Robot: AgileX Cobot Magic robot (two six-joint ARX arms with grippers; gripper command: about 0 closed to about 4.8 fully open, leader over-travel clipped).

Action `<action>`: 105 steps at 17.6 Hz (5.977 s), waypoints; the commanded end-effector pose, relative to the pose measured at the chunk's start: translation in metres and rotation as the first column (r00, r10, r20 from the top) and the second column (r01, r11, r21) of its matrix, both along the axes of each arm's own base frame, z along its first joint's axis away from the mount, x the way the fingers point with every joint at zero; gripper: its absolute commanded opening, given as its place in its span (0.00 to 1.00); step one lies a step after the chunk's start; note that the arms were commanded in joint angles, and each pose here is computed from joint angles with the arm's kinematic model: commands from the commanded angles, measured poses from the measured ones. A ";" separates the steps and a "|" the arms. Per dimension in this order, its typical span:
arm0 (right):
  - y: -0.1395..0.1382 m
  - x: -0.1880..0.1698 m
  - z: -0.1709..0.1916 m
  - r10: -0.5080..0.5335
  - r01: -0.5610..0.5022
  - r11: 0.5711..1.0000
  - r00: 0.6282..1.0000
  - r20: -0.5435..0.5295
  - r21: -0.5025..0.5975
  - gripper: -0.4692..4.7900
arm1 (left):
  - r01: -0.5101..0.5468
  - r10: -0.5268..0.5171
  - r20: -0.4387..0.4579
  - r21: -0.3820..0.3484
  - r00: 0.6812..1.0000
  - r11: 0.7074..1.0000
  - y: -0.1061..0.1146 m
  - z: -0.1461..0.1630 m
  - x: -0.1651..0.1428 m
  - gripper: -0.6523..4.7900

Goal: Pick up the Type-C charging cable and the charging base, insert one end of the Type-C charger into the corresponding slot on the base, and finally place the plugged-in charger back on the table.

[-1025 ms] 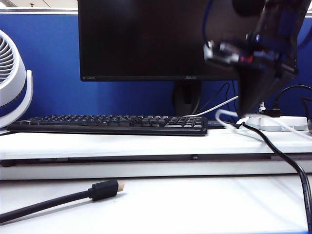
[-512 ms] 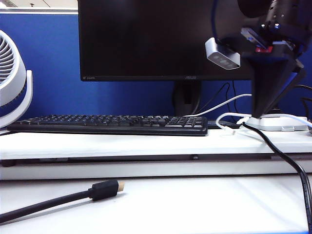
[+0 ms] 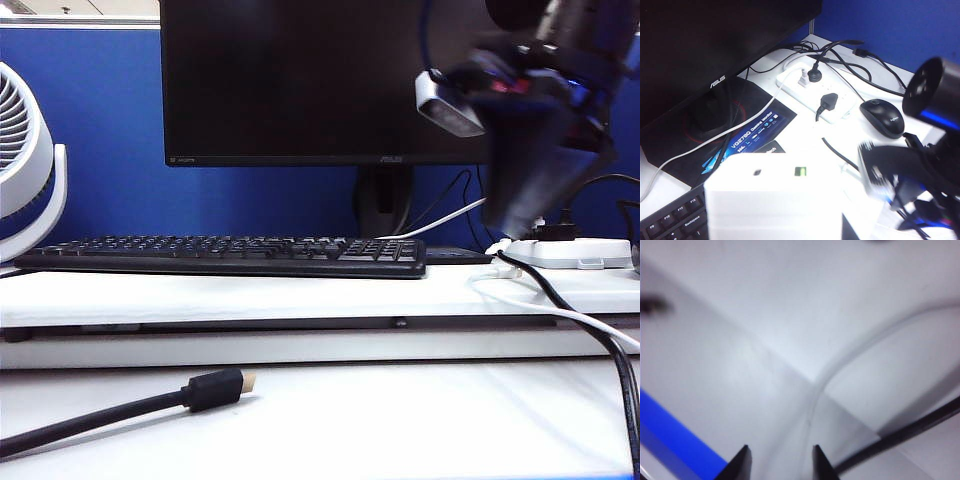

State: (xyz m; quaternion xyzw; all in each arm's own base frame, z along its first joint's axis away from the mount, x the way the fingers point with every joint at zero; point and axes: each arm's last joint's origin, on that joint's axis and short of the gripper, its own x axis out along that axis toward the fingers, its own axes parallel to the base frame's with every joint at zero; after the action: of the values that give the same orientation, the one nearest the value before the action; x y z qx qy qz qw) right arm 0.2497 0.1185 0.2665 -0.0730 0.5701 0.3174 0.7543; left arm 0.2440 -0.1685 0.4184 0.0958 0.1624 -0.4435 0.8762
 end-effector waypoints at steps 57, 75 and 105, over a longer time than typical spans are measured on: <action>-0.008 0.071 -0.022 -0.357 0.359 0.917 0.933 -0.042 0.176 0.07 | 0.066 -0.067 -0.014 -0.033 0.998 0.997 0.000 0.003 -0.004 0.11; -0.020 0.008 0.104 -0.084 -0.211 0.853 0.848 0.524 0.478 0.07 | 0.067 -0.068 -0.013 -0.033 0.998 0.997 0.000 0.003 -0.004 0.11; 0.007 0.042 -0.010 -0.343 0.341 0.939 0.939 -0.025 -0.044 0.37 | 0.067 -0.067 -0.017 -0.032 0.998 0.997 0.000 0.003 -0.004 0.11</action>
State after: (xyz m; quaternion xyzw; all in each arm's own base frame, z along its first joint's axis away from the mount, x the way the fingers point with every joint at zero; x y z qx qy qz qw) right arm 0.2906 0.1253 0.2507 -0.0345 0.5885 0.2064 0.7809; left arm 0.2416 -0.1691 0.4165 0.0869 0.1740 -0.4725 0.8596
